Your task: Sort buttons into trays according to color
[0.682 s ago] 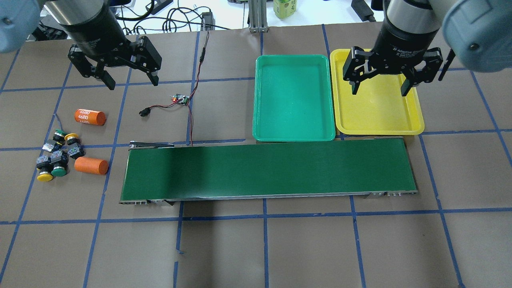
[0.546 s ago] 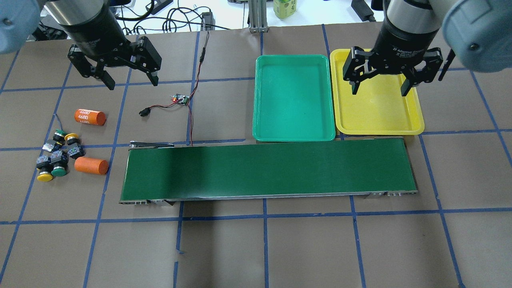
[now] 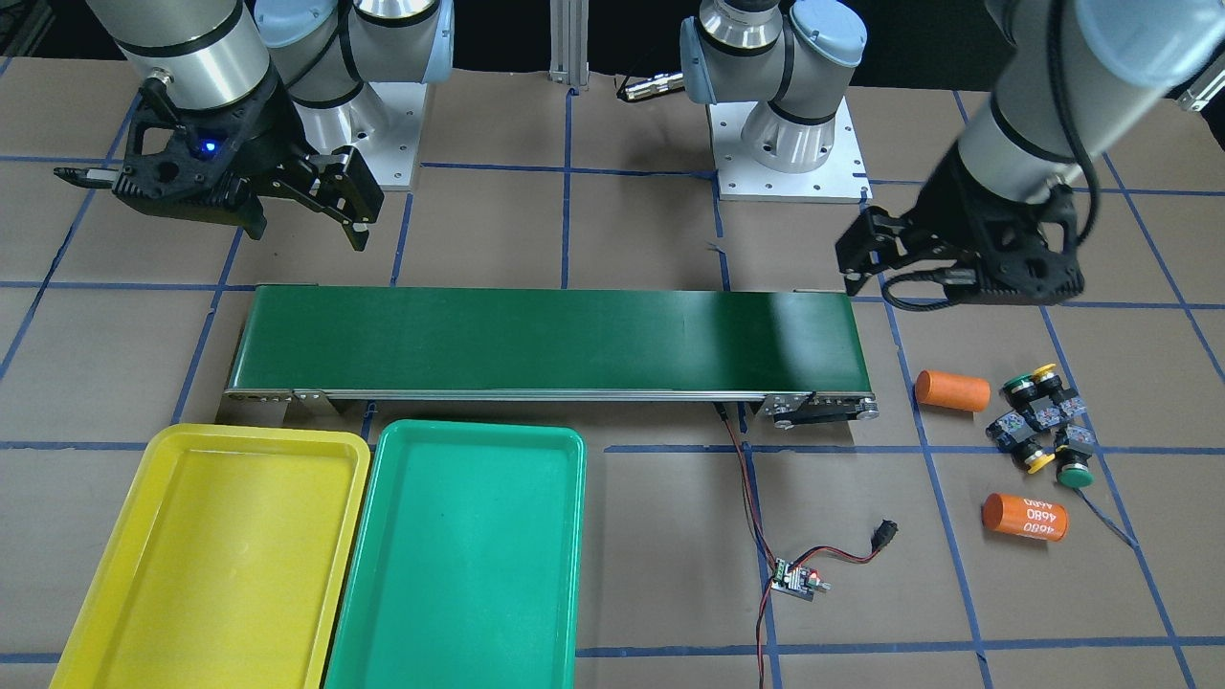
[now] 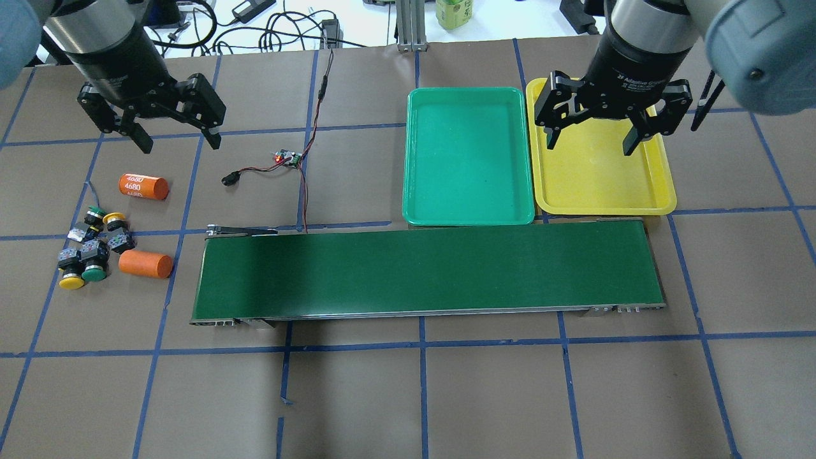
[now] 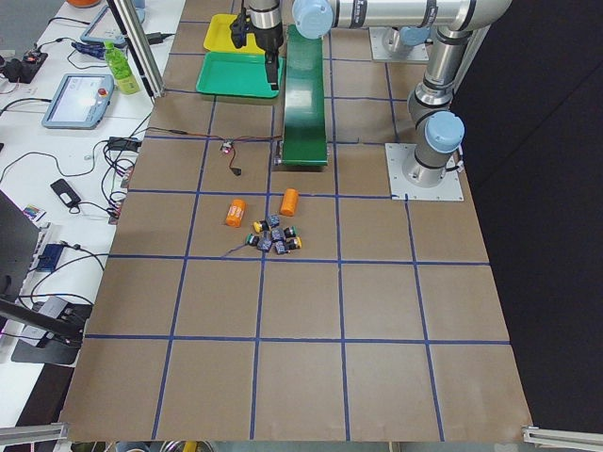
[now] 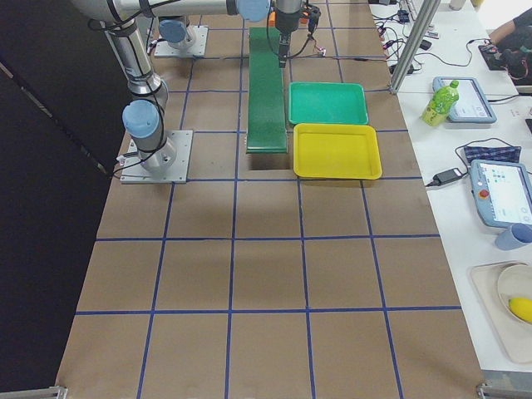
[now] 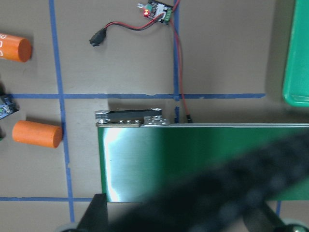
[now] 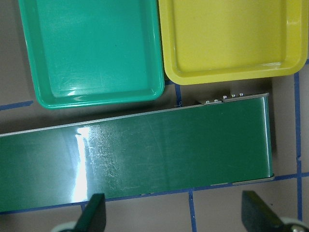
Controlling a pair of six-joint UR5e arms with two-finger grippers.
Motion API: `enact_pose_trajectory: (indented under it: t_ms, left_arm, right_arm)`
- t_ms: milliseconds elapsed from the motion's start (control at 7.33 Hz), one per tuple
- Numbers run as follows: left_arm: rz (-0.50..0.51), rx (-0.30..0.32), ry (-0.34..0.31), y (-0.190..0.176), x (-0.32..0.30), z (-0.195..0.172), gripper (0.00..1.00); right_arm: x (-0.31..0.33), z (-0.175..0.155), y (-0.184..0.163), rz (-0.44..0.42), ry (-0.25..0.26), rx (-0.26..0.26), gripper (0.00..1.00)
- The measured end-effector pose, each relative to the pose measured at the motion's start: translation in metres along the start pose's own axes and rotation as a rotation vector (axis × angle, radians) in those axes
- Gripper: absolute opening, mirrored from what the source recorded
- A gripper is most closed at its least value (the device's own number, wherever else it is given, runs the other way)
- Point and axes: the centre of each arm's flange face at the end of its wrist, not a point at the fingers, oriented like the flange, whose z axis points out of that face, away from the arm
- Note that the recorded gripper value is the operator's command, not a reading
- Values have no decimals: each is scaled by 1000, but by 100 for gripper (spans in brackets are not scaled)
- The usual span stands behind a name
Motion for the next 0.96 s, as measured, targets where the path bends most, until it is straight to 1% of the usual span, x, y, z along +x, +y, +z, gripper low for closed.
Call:
enact_pose_trajectory:
  t_ms: [136, 273, 546, 819, 955]
  left_arm:
    - [13, -19, 7, -4, -37, 24, 100]
    - [36, -18, 14, -6, -78, 54, 100]
    - [83, 22, 13, -4, -155, 127, 100]
    - [116, 45, 13, 4, -204, 200, 100]
    - [117, 49, 14, 3, -212, 226, 100]
  right_arm:
    - [0, 0, 0, -1, -1, 0, 100]
    - [0, -1, 0, -2, -1, 3, 100]
    - [1, -6, -4, -5, 11, 51, 100]
    - [2, -6, -6, -4, 24, 66, 100]
    - [2, -6, -6, -3, 25, 66, 100]
